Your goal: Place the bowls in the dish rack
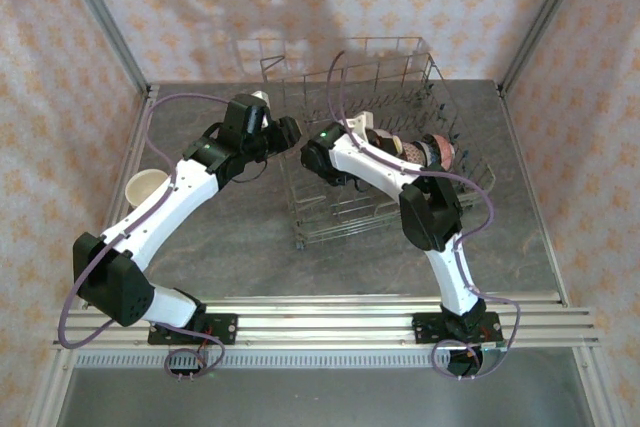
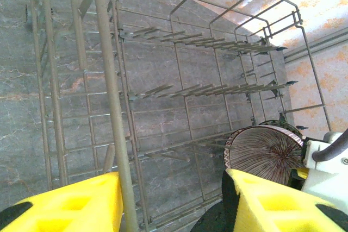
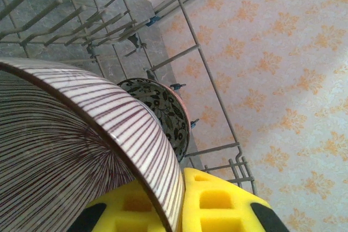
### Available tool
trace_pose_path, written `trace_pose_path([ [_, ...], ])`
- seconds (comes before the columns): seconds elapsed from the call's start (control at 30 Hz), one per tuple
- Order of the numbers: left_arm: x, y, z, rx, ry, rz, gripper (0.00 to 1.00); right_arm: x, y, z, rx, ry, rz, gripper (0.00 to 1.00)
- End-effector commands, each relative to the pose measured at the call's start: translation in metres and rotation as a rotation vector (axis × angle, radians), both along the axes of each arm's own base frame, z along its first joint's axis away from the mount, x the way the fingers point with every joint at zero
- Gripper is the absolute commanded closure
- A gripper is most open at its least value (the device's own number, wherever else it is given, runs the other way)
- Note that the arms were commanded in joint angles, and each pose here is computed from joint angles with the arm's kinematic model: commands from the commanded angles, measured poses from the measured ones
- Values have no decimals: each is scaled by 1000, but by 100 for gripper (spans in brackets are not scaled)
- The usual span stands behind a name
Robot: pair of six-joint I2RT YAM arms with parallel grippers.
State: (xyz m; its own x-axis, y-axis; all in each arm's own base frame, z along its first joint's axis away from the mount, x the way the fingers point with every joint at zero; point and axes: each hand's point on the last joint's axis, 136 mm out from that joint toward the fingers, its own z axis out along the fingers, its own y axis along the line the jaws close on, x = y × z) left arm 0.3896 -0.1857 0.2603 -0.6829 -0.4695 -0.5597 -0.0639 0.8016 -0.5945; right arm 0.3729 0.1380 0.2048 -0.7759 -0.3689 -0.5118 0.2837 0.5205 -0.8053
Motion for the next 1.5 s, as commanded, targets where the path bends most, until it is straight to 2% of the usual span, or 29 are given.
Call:
trace_pose_path([
  [0.0, -3, -3, 25, -6, -56, -32, 49, -37, -13, -48, -85, 301, -96, 100],
  [0.87, -4, -2, 20, 20, -45, -40, 49, -48, 1, -70, 1, 351, -154, 100],
  [1.47, -5, -1, 20, 25, -40, -41, 49, -41, -10, -69, -3, 350, -176, 98],
])
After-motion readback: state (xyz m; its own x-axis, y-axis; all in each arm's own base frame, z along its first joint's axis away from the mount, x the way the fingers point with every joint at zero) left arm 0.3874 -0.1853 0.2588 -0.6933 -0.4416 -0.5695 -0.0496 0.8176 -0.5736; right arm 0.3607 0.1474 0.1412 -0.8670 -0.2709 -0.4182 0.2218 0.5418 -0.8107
